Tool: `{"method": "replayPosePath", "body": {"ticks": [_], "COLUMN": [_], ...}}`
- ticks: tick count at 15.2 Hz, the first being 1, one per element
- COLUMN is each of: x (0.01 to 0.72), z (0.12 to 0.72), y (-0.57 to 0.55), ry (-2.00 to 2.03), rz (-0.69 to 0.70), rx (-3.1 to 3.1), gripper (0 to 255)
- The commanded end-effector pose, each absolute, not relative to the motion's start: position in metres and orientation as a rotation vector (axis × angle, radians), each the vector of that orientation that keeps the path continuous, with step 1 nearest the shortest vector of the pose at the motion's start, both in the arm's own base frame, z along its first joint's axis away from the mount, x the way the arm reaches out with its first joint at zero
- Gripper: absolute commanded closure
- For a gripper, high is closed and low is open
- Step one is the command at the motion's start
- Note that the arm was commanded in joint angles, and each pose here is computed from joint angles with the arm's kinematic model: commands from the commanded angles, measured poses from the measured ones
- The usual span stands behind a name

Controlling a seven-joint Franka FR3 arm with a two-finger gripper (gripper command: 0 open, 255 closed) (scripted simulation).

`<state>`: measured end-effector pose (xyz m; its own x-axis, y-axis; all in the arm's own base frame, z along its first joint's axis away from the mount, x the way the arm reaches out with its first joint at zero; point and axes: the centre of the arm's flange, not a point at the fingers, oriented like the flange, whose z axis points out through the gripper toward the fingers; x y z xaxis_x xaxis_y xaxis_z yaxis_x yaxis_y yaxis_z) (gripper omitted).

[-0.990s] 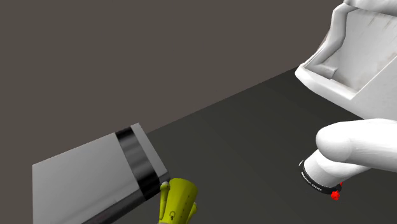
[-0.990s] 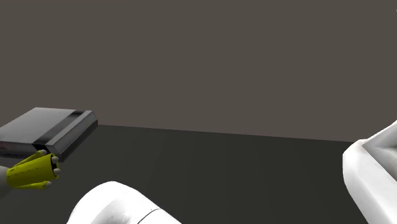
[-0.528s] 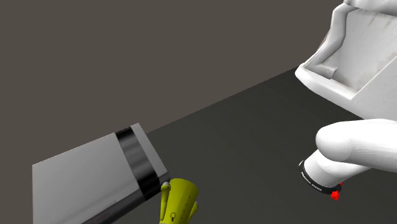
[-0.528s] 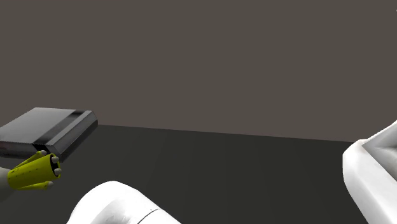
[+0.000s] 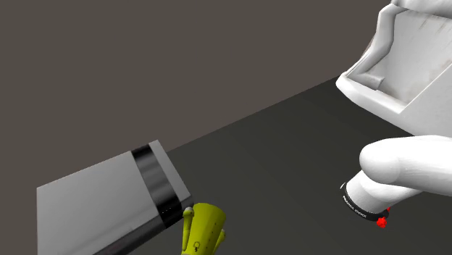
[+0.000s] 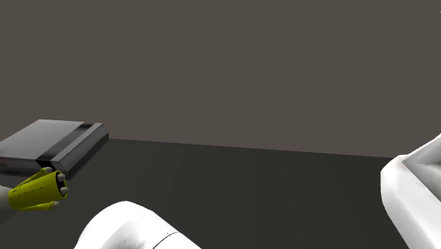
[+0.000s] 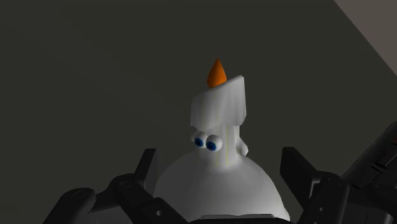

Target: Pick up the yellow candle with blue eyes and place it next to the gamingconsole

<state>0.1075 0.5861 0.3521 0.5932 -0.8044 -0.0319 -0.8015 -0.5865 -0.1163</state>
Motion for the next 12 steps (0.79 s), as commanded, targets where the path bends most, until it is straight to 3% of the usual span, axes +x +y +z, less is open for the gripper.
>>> {"method": "replayPosePath", "body": {"ticks": [1, 5, 12], "x": [0.108, 0.104, 0.104], "z": [0.352, 0.402, 0.402], "y": [0.586, 0.581, 0.581], "ry": [1.365, 1.365, 1.365], "rz": [-0.037, -0.037, -0.037], "rx": [-2.697, -2.697, -2.697], "gripper": [0, 0, 0]}}
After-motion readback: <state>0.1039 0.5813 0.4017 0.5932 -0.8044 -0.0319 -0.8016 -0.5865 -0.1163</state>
